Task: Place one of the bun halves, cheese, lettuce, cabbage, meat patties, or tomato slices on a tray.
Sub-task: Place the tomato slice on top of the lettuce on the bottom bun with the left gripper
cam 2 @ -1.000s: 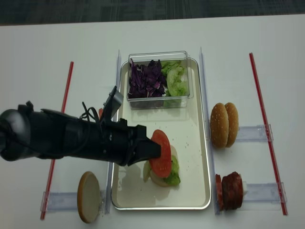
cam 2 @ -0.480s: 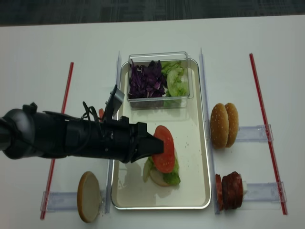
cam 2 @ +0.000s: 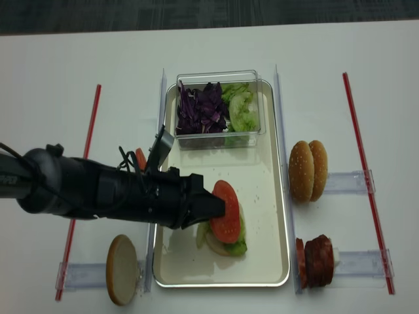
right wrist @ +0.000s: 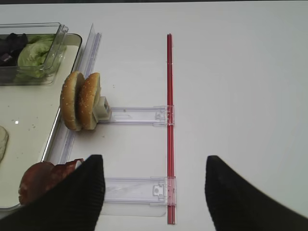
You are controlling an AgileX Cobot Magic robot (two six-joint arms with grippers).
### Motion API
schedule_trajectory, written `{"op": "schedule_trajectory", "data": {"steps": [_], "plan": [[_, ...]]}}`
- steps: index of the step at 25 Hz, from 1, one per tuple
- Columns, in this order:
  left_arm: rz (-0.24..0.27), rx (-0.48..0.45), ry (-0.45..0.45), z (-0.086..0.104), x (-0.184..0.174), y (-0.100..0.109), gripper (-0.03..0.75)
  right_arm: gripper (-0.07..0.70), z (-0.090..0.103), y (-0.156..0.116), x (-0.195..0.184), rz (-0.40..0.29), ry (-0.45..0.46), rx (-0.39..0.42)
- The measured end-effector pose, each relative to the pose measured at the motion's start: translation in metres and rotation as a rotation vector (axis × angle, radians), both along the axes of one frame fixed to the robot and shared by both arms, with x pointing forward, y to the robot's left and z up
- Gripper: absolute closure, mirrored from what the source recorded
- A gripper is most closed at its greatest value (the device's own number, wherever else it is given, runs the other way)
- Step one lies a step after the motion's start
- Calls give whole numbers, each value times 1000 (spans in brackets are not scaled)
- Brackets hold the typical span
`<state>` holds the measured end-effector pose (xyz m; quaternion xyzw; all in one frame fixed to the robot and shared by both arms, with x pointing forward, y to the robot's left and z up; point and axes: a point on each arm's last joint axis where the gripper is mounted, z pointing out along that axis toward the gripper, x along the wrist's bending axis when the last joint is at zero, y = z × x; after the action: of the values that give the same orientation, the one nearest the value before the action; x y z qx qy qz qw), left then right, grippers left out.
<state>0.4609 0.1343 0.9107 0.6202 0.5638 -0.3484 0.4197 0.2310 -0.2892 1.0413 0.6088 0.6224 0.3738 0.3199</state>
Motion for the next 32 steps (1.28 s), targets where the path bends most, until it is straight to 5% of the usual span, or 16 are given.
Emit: {"op": "schedule_trajectory", "data": {"steps": [12, 20, 32], "plan": [[-5, 10, 32, -13, 6, -2, 662, 152, 0, 0, 0, 0, 0, 0], [12, 2, 53, -10, 10, -4, 445, 152, 0, 0, 0, 0, 0, 0], [25, -16, 104, -9, 9, -5, 316, 152, 0, 0, 0, 0, 0, 0]]}}
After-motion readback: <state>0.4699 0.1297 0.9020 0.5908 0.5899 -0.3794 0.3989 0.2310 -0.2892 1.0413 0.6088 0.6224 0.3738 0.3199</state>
